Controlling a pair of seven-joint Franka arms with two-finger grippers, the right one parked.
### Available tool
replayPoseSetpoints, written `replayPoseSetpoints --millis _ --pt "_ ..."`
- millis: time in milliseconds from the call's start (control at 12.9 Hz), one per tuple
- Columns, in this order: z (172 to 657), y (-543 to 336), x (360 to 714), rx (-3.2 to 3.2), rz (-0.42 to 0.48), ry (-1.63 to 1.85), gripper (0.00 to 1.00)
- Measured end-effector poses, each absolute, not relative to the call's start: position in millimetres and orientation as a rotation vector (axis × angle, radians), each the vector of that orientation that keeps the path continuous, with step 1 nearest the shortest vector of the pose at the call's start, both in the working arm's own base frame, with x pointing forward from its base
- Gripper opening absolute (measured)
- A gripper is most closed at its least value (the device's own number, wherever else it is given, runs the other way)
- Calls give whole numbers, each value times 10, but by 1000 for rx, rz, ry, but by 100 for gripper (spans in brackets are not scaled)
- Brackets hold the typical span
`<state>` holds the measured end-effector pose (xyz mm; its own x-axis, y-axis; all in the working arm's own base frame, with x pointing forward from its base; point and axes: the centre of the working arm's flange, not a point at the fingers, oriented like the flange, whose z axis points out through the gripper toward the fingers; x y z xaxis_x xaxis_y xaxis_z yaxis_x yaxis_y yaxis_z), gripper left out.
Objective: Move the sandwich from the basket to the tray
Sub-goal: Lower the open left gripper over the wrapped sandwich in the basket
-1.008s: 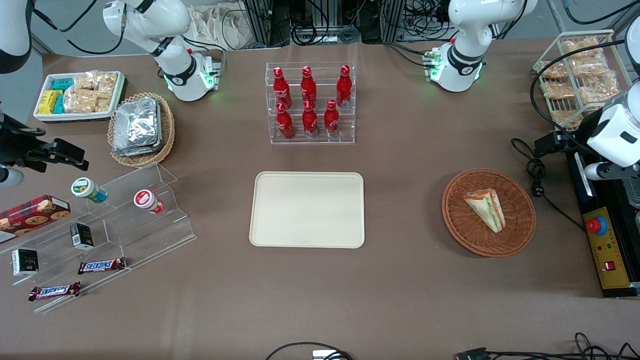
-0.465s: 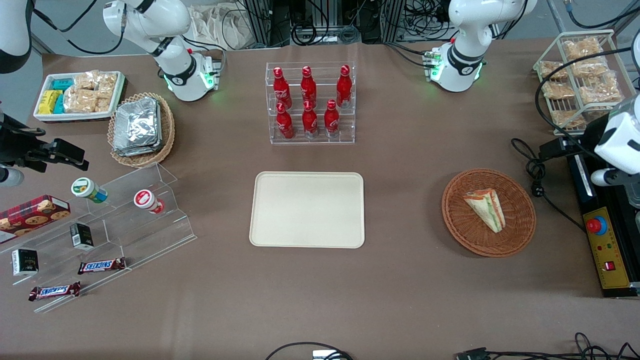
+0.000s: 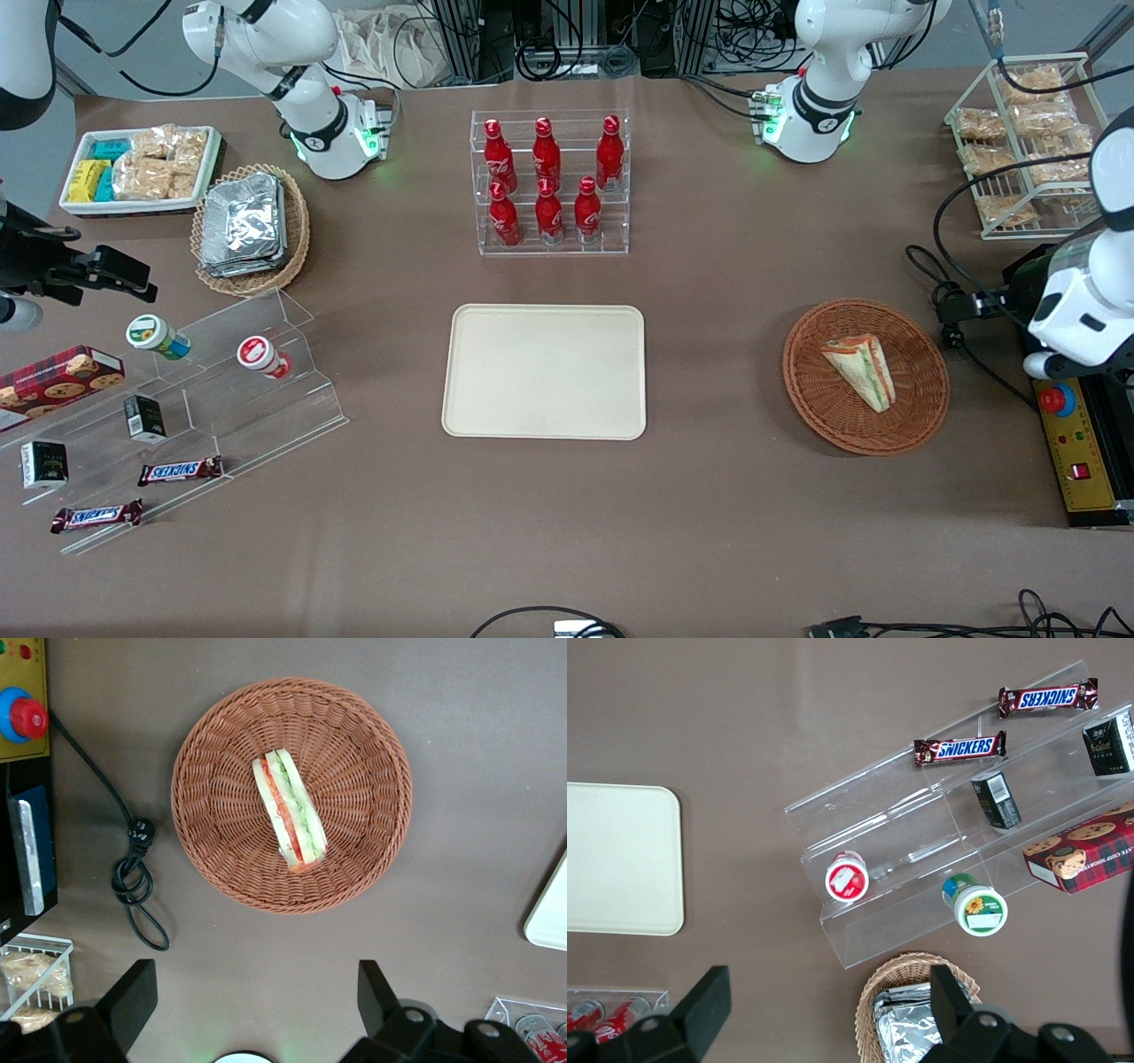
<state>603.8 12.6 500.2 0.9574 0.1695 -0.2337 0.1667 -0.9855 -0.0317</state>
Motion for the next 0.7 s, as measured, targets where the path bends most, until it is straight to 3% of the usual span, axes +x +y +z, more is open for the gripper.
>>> replayPoseSetpoints --millis 233,698 --pt "4631 185 6173 -3094 412 -304 100" --pt "3400 197 6430 -3085 471 -435 100"
